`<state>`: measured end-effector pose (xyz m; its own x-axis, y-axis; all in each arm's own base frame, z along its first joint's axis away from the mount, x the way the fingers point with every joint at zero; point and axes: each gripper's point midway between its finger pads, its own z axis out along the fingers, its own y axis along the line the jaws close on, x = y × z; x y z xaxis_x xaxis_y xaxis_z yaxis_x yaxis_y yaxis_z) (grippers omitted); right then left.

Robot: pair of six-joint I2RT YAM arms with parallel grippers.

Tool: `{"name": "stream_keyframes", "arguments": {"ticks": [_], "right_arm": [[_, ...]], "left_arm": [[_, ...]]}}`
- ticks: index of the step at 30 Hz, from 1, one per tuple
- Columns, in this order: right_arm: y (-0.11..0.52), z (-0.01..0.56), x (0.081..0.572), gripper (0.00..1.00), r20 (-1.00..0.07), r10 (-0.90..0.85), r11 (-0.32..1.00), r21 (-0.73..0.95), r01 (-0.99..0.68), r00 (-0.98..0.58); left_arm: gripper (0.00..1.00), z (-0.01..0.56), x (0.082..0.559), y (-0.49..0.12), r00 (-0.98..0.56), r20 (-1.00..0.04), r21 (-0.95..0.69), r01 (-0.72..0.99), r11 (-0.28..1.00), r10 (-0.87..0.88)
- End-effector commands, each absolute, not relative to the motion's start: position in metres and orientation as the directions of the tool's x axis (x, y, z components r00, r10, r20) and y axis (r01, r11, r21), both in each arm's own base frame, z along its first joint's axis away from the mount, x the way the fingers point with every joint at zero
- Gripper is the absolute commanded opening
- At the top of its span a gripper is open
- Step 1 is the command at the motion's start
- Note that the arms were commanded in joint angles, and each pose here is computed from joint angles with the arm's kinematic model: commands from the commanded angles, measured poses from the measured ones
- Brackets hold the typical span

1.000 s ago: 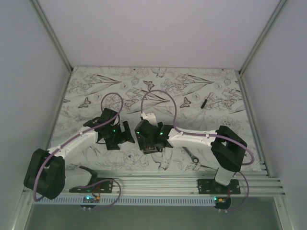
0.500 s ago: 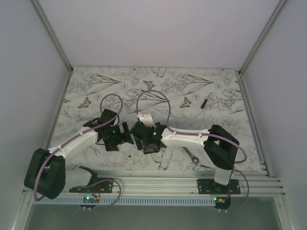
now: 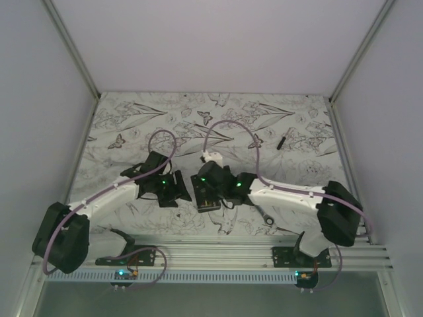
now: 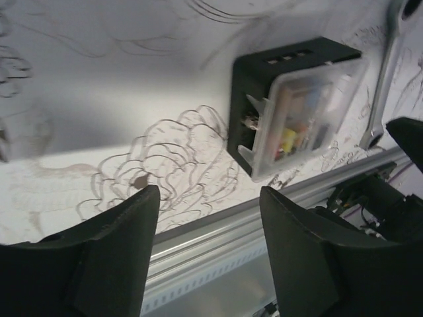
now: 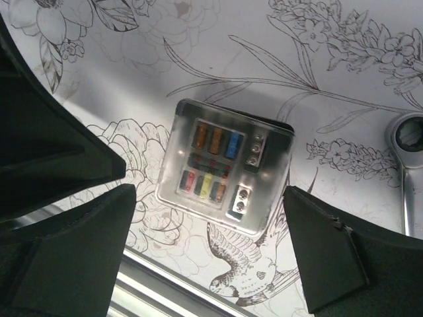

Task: Snap on the fuse box
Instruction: Close the fuse box cover on the fuse box base.

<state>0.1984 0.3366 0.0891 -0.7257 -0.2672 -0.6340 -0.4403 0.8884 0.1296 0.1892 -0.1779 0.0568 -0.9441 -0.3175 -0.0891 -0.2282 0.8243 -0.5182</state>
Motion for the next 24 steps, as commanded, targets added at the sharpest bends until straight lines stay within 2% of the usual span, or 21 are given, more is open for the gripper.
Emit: {"name": "stream_keyframes", "arguments": {"ticks": [1,3,8,15,19,24], "right_arm": [[0.335,0.108,0.207,0.98,-0.657,-0.162,0.833,0.309,-0.459,-0.736],[0.329,0.110,0.211,0.94,-0.650,-0.119,0.807,0.377,-0.454,-0.751],[0.314,0.105,0.220,0.83,-0.626,-0.040,0.767,0.481,-0.426,-0.779],[0.308,0.083,0.225,0.65,-0.590,-0.048,0.772,0.490,-0.405,-0.806],[0.311,0.073,0.223,0.59,-0.567,-0.064,0.774,0.491,-0.400,-0.821],[0.310,0.066,0.223,0.58,-0.552,-0.069,0.785,0.484,-0.386,-0.831]], "left_arm": [[0.61,0.067,0.195,-0.206,-0.957,-0.082,-0.565,-0.184,0.804,-0.277],[0.53,0.068,0.198,-0.214,-0.961,-0.086,-0.564,-0.170,0.808,-0.262],[0.42,0.065,0.204,-0.226,-0.967,-0.090,-0.550,-0.152,0.821,-0.239],[0.28,0.058,0.208,-0.232,-0.971,-0.073,-0.538,-0.152,0.829,-0.226],[0.23,0.057,0.209,-0.235,-0.974,-0.069,-0.537,-0.146,0.830,-0.216],[0.23,0.051,0.206,-0.236,-0.975,-0.051,-0.525,-0.158,0.836,-0.217]]}}
